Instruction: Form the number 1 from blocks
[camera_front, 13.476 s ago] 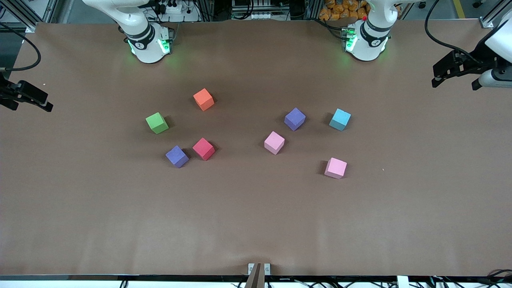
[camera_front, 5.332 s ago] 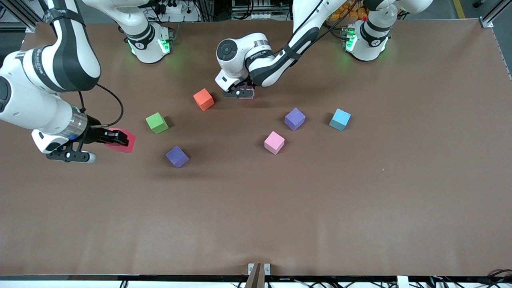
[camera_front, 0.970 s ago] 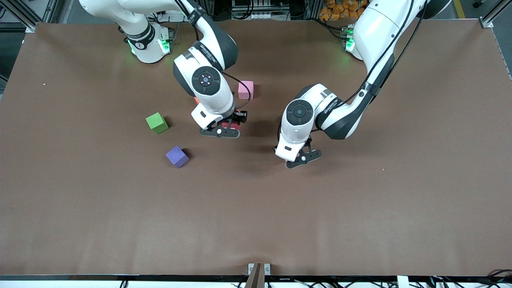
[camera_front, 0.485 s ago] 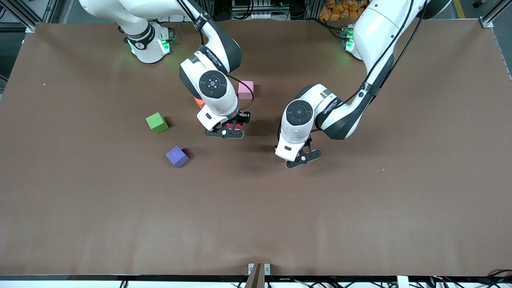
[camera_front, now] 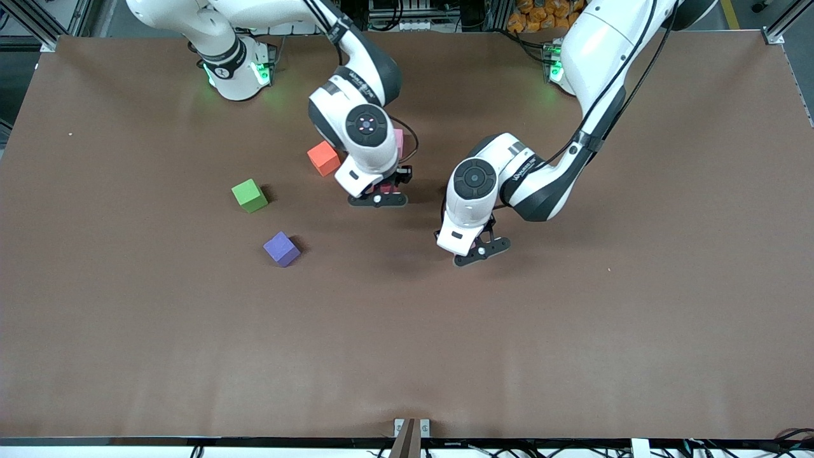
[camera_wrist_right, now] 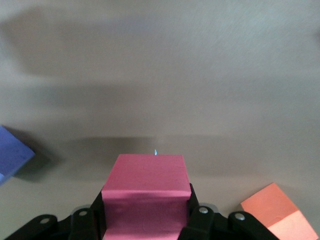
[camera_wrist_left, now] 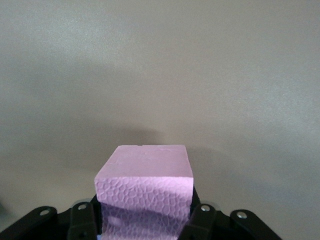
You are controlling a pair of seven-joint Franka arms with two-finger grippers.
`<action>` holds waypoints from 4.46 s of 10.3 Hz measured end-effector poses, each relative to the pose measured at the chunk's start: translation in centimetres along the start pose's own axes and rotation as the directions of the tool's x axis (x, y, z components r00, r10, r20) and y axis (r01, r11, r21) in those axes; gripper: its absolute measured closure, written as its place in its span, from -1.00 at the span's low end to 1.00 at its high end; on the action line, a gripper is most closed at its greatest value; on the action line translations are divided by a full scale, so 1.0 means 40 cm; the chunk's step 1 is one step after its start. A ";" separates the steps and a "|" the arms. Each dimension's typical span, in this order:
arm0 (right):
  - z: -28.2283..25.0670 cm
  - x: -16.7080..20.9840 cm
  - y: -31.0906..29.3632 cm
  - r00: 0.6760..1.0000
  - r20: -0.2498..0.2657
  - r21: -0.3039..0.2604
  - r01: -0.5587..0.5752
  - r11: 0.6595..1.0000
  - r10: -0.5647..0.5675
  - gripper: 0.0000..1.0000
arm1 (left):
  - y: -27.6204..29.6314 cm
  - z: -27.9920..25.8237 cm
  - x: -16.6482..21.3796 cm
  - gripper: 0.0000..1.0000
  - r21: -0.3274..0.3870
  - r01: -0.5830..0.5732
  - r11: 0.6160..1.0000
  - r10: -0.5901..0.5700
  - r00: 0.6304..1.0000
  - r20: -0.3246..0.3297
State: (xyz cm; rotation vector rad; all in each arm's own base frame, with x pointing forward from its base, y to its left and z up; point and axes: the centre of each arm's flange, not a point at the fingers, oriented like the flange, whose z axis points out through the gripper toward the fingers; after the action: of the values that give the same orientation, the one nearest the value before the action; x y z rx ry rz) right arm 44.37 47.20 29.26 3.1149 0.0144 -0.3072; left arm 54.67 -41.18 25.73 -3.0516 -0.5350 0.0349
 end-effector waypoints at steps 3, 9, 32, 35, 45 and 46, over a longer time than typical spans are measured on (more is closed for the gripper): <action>0.071 -0.043 -0.016 0.999 0.034 -0.040 0.026 0.999 -0.025 -0.21 | -0.002 0.001 0.002 -0.19 0.003 -0.004 1.000 0.004 1.000 0.001; 0.159 -0.076 0.025 1.000 0.011 -0.033 0.023 0.999 -0.022 -0.21 | -0.002 0.001 0.001 -0.19 0.005 -0.015 1.000 0.015 1.000 0.002; 0.239 -0.178 -0.024 0.999 -0.016 -0.033 0.035 0.999 -0.036 -0.21 | 0.003 0.004 -0.011 -0.19 0.008 -0.024 1.000 0.024 1.000 0.006; 0.249 -0.182 -0.023 1.000 -0.011 -0.038 0.025 0.999 -0.026 -0.21 | 0.003 0.006 -0.012 -0.19 0.008 -0.024 1.000 0.024 1.000 0.006; -0.055 -0.094 -0.020 0.998 -0.001 -0.071 -0.059 0.996 0.059 -1.00 | 0.004 0.018 -0.018 -0.19 0.014 -0.032 0.999 0.032 0.999 0.013; -0.133 -0.057 0.025 0.996 -0.016 -0.065 -0.090 0.994 0.089 -1.00 | 0.004 0.020 -0.020 -0.19 0.015 -0.034 0.999 0.033 0.999 0.014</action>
State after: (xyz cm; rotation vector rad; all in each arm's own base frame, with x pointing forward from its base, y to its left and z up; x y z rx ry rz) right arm 43.16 46.23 34.93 3.0411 -0.1117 -0.2779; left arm 53.97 -41.58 24.94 -3.0477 -0.4822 0.0609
